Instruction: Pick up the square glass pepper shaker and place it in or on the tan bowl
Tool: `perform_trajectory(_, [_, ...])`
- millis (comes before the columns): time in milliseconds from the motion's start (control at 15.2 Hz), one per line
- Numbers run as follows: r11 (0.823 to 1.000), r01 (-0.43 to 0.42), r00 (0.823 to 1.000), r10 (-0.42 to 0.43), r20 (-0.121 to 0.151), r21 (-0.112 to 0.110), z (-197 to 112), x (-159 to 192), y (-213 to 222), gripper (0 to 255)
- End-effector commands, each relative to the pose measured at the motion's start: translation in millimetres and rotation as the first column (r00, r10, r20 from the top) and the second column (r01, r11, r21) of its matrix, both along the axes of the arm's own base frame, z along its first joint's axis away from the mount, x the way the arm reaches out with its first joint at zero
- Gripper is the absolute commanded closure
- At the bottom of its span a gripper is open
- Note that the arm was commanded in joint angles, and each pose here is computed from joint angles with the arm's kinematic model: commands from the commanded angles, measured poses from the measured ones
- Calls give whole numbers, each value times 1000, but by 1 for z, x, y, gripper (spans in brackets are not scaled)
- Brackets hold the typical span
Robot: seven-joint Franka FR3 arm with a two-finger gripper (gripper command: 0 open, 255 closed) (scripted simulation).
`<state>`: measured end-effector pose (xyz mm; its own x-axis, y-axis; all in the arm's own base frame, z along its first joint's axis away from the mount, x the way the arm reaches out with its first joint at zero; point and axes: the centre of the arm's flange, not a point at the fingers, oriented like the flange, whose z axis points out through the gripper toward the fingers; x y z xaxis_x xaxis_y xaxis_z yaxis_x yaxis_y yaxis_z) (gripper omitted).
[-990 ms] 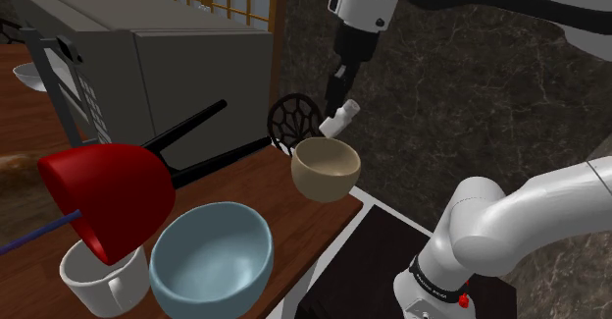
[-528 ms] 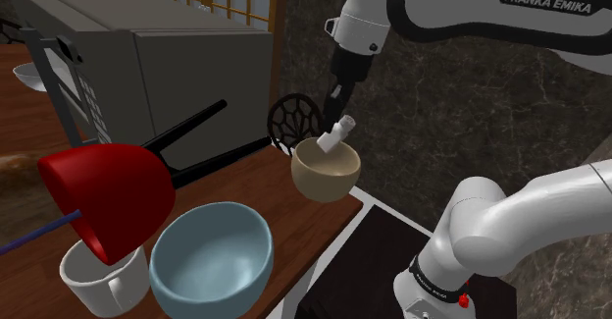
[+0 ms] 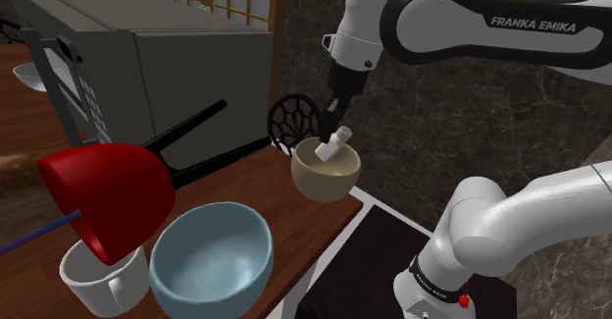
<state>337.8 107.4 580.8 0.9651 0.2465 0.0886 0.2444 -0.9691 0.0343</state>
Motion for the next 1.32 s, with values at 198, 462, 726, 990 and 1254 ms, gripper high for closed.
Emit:
perform_trajectory(198, [1000, 0, 1000, 0, 0, 0, -1, 0, 0, 255])
perform_trajectory(462, [1000, 0, 1000, 0, 0, 0, -1, 0, 0, 0])
perform_trajectory(726, [1000, 0, 1000, 0, 0, 0, 26, -2, 0, 0])
perform_trajectory(990, [1000, 0, 1000, 0, 0, 0, 49, -5, 1, 0])
perform_trajectory(1254, [1000, 0, 1000, 0, 0, 0, 49, -5, 1, 0])
